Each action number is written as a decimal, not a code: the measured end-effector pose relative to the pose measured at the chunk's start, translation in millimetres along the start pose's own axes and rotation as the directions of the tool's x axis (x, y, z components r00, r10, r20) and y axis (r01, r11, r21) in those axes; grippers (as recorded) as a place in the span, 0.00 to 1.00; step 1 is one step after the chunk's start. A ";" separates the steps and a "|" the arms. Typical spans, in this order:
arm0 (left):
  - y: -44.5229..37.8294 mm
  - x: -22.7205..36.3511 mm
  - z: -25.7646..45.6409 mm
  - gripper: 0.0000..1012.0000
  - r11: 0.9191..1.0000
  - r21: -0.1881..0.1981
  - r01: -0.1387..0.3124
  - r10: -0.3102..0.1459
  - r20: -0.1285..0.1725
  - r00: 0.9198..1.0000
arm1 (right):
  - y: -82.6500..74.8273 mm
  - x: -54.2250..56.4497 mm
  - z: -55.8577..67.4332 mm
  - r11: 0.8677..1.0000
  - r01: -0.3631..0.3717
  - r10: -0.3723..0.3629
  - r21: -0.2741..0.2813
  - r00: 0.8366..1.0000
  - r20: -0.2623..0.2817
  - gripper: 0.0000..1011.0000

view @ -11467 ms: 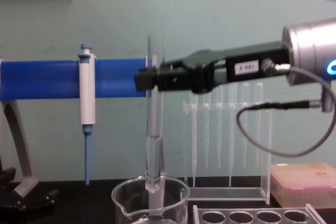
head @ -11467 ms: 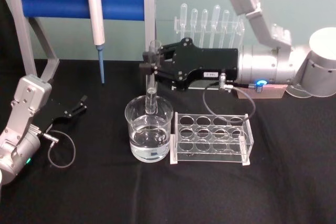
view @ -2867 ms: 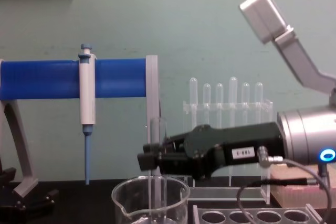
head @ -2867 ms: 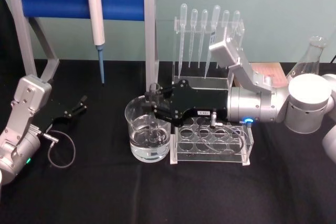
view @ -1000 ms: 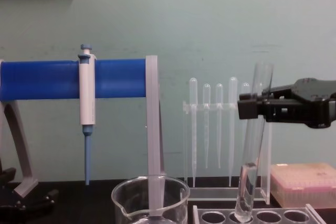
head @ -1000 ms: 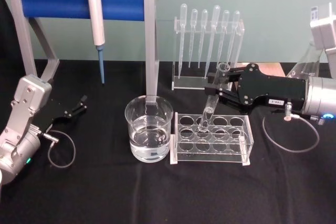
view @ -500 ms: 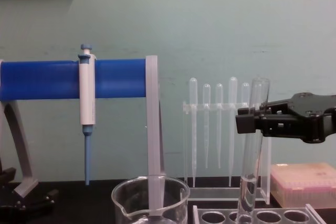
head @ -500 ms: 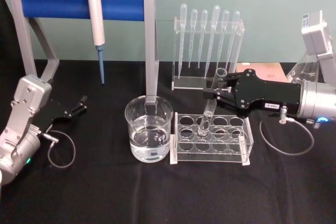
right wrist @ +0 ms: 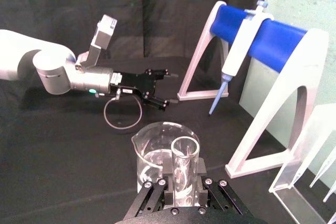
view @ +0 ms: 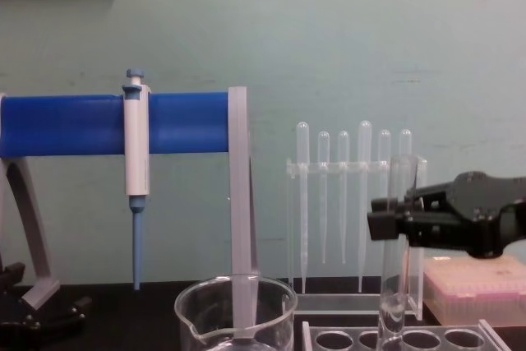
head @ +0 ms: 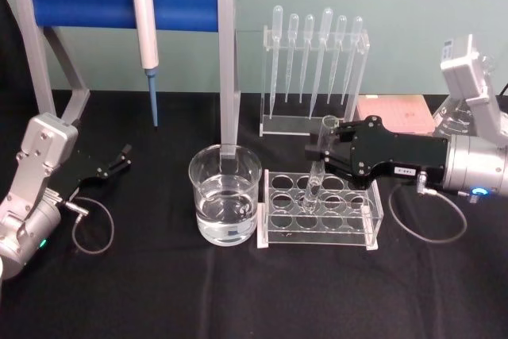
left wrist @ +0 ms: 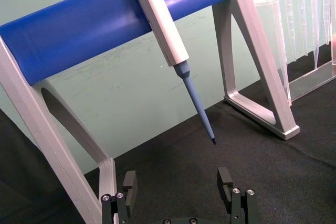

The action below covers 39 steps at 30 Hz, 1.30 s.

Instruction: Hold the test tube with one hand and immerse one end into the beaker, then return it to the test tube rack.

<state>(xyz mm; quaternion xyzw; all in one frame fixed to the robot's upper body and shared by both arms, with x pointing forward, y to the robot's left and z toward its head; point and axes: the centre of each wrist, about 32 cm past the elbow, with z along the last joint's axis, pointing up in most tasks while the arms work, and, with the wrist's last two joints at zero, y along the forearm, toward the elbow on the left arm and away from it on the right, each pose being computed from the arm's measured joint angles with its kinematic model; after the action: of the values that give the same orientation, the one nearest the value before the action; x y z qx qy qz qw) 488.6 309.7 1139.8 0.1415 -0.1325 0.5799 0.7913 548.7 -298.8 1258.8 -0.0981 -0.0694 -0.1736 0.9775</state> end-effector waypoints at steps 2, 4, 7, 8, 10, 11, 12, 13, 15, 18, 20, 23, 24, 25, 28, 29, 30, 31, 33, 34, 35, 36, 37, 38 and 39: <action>0.0 0.0 0.0 0.99 1.000 0.000 0.000 0.000 0.000 1.000 | 1.2 -1.5 -3.6 1.000 -0.001 0.001 -0.005 1.000 -0.002 0.24; 0.0 0.0 0.0 0.99 1.000 0.000 0.000 0.000 0.000 1.000 | 2.8 -3.0 -7.6 1.000 -0.003 0.003 -0.008 1.000 -0.004 0.24; 0.0 0.0 0.0 0.99 1.000 0.000 0.000 0.000 0.000 1.000 | 5.0 -5.6 -13.3 1.000 -0.005 0.005 -0.008 1.000 -0.006 0.24; 0.0 0.0 0.0 0.99 1.000 0.000 0.000 0.000 0.000 1.000 | 5.5 -6.2 -14.4 1.000 -0.005 0.005 -0.008 1.000 -0.006 0.24; 0.0 0.0 0.0 0.99 1.000 0.000 0.000 0.000 0.000 1.000 | 6.3 -7.1 -16.4 1.000 -0.004 0.004 -0.008 1.000 -0.004 0.24; 0.0 0.0 0.0 0.99 1.000 0.000 0.000 0.000 0.000 1.000 | 6.9 -7.9 -18.5 1.000 -0.004 0.004 -0.009 1.000 -0.004 0.24; 0.0 0.0 0.0 0.99 1.000 0.000 0.000 0.000 0.000 1.000 | 7.2 -8.2 -19.4 1.000 -0.003 0.003 -0.009 1.000 -0.003 0.24; 0.0 0.0 0.0 0.99 1.000 0.000 0.000 0.000 0.000 1.000 | 7.9 -8.9 -20.8 1.000 -0.002 0.002 -0.010 1.000 -0.001 0.24; 0.0 0.0 0.0 0.99 1.000 0.000 0.000 0.000 0.000 1.000 | 8.6 -9.6 -22.4 1.000 0.000 0.000 -0.012 1.000 0.001 0.24; 0.0 0.0 0.0 0.99 1.000 0.000 0.000 0.000 0.000 1.000 | 9.3 -10.6 -25.1 1.000 0.004 -0.004 -0.015 1.000 0.005 0.24; 0.0 0.0 0.0 0.99 1.000 0.000 0.000 0.000 0.000 1.000 | 9.7 -11.1 -26.9 1.000 0.010 -0.010 -0.016 1.000 0.007 0.24; 0.0 0.0 0.0 0.99 1.000 0.000 0.000 0.000 0.000 1.000 | 9.9 -11.4 -28.7 1.000 0.016 -0.016 -0.016 1.000 0.008 0.24; 0.0 0.0 0.0 0.99 1.000 0.000 0.000 0.000 0.000 1.000 | 9.8 -11.4 -29.2 1.000 0.017 -0.017 -0.015 1.000 0.008 0.24; 0.0 0.0 0.0 0.99 1.000 0.000 0.000 0.000 0.000 1.000 | 9.9 -11.8 -30.0 1.000 0.019 -0.019 -0.014 1.000 0.008 0.24; 0.0 0.0 0.0 0.99 1.000 0.000 0.000 0.000 0.000 1.000 | 10.1 -12.4 -31.2 1.000 0.021 -0.021 -0.012 1.000 0.007 0.24; 0.0 0.0 0.0 0.99 1.000 0.000 0.000 0.000 0.000 1.000 | 10.2 -12.6 -31.5 1.000 0.022 -0.021 -0.012 1.000 0.007 0.24; 0.0 0.0 0.0 0.99 1.000 0.000 0.000 0.000 0.000 1.000 | 10.3 -12.8 -32.1 1.000 0.022 -0.022 -0.011 1.000 0.006 0.24; 0.0 0.0 0.0 0.99 1.000 0.000 0.000 0.000 0.000 1.000 | 10.3 -12.9 -32.4 1.000 0.023 -0.023 -0.011 1.000 0.006 0.24; 0.0 0.0 0.0 0.99 1.000 0.000 0.000 0.000 0.000 1.000 | 10.5 -13.2 -33.2 1.000 0.024 -0.024 -0.010 1.000 0.003 0.24; 0.0 0.0 0.0 0.99 1.000 0.000 0.000 0.000 0.000 1.000 | 10.5 -13.2 -33.2 1.000 0.024 -0.024 -0.010 1.000 0.003 0.24; 0.0 0.0 0.0 0.99 1.000 0.000 0.000 0.000 0.000 1.000 | 10.5 -13.3 -33.4 1.000 0.025 -0.025 -0.011 1.000 0.002 0.24; 0.0 0.0 0.0 0.99 1.000 0.000 0.000 0.000 0.000 1.000 | 10.5 -13.3 -33.4 1.000 0.025 -0.025 -0.011 1.000 0.002 0.24; 0.0 0.0 0.0 0.99 1.000 0.000 0.000 0.000 0.000 1.000 | 10.4 -13.3 -33.4 1.000 0.025 -0.025 -0.011 1.000 0.002 0.24; 0.0 0.0 0.0 0.99 1.000 0.000 0.000 0.000 0.000 1.000 | 10.4 -13.2 -33.3 1.000 0.025 -0.025 -0.011 1.000 0.003 0.24; 0.0 0.0 0.0 0.99 1.000 0.000 0.000 0.000 0.000 1.000 | 10.4 -13.2 -33.3 1.000 0.025 -0.025 -0.011 1.000 0.003 0.24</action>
<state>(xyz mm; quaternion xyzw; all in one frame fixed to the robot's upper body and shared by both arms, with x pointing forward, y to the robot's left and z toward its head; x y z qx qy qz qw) 488.6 309.7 1139.8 0.1415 -0.1325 0.5799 0.7913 543.5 -292.2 1222.5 -0.1027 -0.0709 -0.1859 0.9746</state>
